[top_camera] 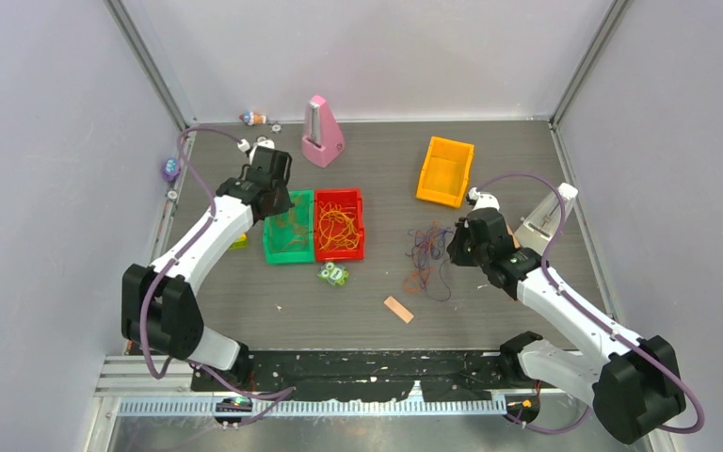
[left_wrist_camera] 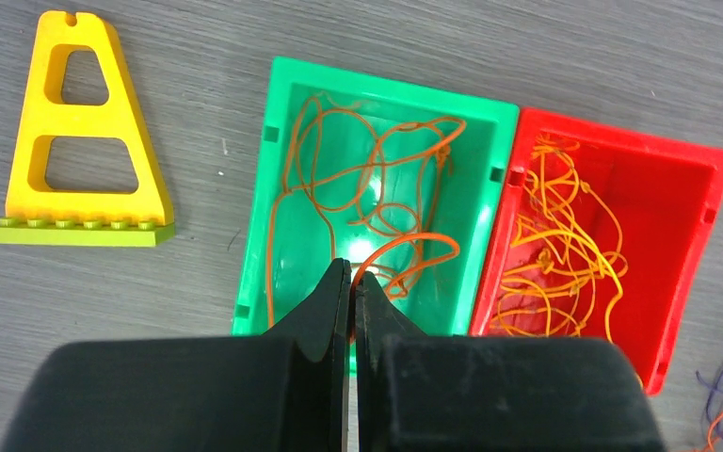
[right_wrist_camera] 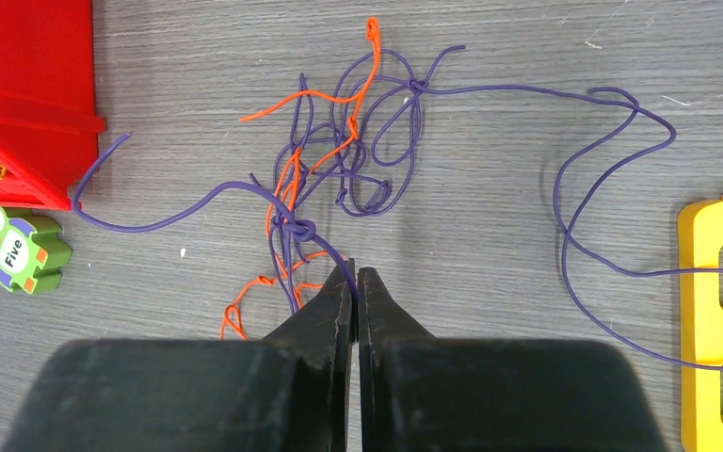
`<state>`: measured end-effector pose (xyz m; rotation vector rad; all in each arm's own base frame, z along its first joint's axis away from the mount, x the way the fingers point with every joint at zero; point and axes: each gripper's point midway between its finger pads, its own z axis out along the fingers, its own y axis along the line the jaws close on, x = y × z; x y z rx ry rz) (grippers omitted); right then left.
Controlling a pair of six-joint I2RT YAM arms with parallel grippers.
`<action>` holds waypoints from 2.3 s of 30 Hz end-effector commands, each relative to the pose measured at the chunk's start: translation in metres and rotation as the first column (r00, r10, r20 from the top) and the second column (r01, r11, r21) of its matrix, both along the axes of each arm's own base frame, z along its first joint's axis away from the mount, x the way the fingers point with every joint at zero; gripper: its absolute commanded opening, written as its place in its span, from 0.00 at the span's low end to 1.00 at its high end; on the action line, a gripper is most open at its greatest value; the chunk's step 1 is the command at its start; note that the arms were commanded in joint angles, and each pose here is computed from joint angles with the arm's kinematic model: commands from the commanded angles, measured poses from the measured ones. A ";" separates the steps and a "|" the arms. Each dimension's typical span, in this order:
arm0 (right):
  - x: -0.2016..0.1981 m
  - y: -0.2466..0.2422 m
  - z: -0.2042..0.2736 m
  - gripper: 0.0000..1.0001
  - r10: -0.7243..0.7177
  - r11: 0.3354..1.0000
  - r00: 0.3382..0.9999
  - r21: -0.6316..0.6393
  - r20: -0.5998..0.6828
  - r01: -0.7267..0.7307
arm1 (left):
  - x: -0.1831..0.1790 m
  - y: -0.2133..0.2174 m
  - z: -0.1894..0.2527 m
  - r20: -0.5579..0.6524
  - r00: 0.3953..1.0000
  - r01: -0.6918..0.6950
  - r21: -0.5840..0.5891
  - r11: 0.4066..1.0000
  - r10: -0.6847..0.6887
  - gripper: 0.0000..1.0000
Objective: Untangle the cables
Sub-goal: Place the cable in the bin, then untie the cable.
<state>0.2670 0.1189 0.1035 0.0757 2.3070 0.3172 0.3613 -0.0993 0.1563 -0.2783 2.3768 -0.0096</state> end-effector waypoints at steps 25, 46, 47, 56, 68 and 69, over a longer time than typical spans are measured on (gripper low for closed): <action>0.003 0.003 0.011 0.06 0.012 1.000 1.000 0.023 0.024 -0.012 | 0.031 0.003 -0.084 -0.239 0.971 -0.006 0.008 1.000 0.008 0.15; 0.002 0.027 -0.007 0.06 0.114 0.992 0.991 0.071 -0.071 -0.109 | -0.030 -0.037 0.032 0.093 0.978 0.201 -0.199 0.959 -0.186 1.00; 0.003 0.027 -0.006 0.06 0.113 0.992 0.991 0.070 -0.070 -0.108 | -0.035 -0.047 0.039 0.117 0.969 0.237 -0.205 0.950 -0.217 1.00; 0.006 0.023 0.005 0.06 0.088 0.994 0.995 0.066 -0.034 -0.086 | -0.081 -0.154 0.070 0.279 0.826 0.561 -0.336 0.756 -0.489 0.99; 0.001 -0.028 0.019 0.06 -0.145 0.988 0.989 -0.044 0.040 0.146 | -0.085 -0.254 0.012 0.101 0.755 0.601 -0.502 0.622 -0.648 0.99; 0.000 -0.028 0.018 0.06 -0.146 0.988 0.989 -0.041 0.038 0.147 | -0.083 -0.259 0.006 0.090 0.755 0.595 -0.511 0.620 -0.650 0.99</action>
